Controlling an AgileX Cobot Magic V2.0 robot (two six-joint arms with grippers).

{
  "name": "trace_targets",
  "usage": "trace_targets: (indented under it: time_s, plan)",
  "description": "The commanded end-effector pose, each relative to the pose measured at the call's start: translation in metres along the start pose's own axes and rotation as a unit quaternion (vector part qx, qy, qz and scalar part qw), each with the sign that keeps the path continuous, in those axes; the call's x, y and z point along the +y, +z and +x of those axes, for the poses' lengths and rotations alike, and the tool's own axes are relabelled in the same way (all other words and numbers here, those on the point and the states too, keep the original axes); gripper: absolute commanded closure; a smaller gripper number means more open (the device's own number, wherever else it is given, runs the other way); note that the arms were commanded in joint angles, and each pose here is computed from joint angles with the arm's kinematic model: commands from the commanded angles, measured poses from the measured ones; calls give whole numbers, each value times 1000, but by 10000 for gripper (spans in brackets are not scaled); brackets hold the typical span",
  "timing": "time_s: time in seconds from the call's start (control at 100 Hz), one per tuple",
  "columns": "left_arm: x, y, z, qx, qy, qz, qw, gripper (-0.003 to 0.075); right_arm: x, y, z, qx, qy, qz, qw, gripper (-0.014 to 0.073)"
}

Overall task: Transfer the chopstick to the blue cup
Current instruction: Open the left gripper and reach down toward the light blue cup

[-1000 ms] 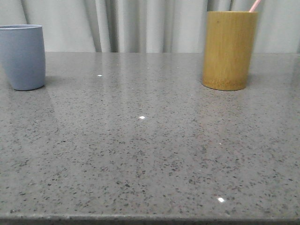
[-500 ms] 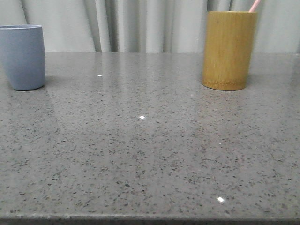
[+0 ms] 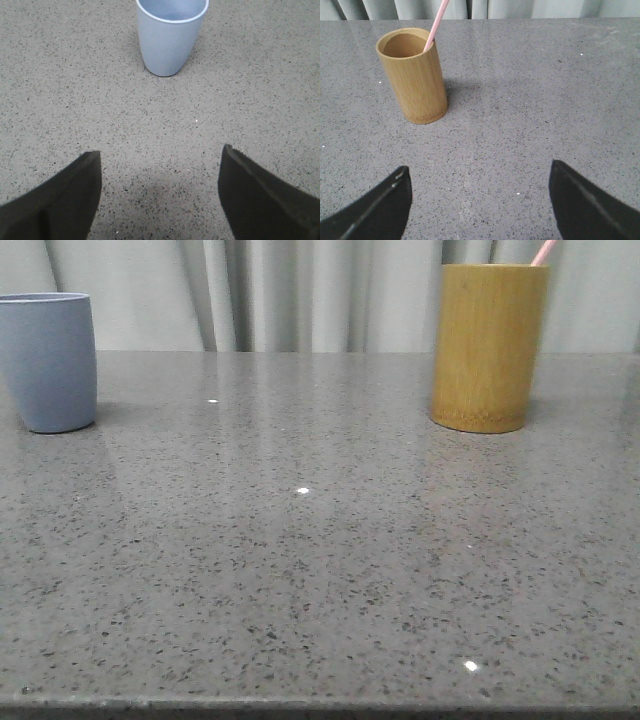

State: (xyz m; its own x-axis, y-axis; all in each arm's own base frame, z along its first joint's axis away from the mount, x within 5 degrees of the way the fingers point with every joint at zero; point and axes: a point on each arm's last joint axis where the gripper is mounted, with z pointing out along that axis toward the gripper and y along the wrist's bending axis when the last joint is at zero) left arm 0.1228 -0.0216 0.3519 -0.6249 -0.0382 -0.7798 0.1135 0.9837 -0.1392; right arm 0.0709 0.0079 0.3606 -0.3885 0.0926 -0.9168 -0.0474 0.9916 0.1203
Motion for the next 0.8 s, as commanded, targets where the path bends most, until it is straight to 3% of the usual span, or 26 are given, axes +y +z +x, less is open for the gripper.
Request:
trace_targets:
  time_s: [0.0,0.22,0.35,0.58,0.79]
  plan:
    - [-3,-7,-16,-60,-13,12,998,276,1,-3,-16,-49,1,-1,999,24]
    - [-4,-9,-31,-116,-17,18,993,280,1,-3,-17,-55,1,-1,999,24]
    - [-4,-6,-58,-122,-1,3,993,279,1,-3,-18,-59,1,-2,998,24]
    - [-6,38,-118,-86,2,-5,996,278,1,-3,-18,-61,1,-2,998,24]
    - [-3,95,-140,-10,-2,-11,1000,278,1,-3,-18,-61,1,-2,998,24]
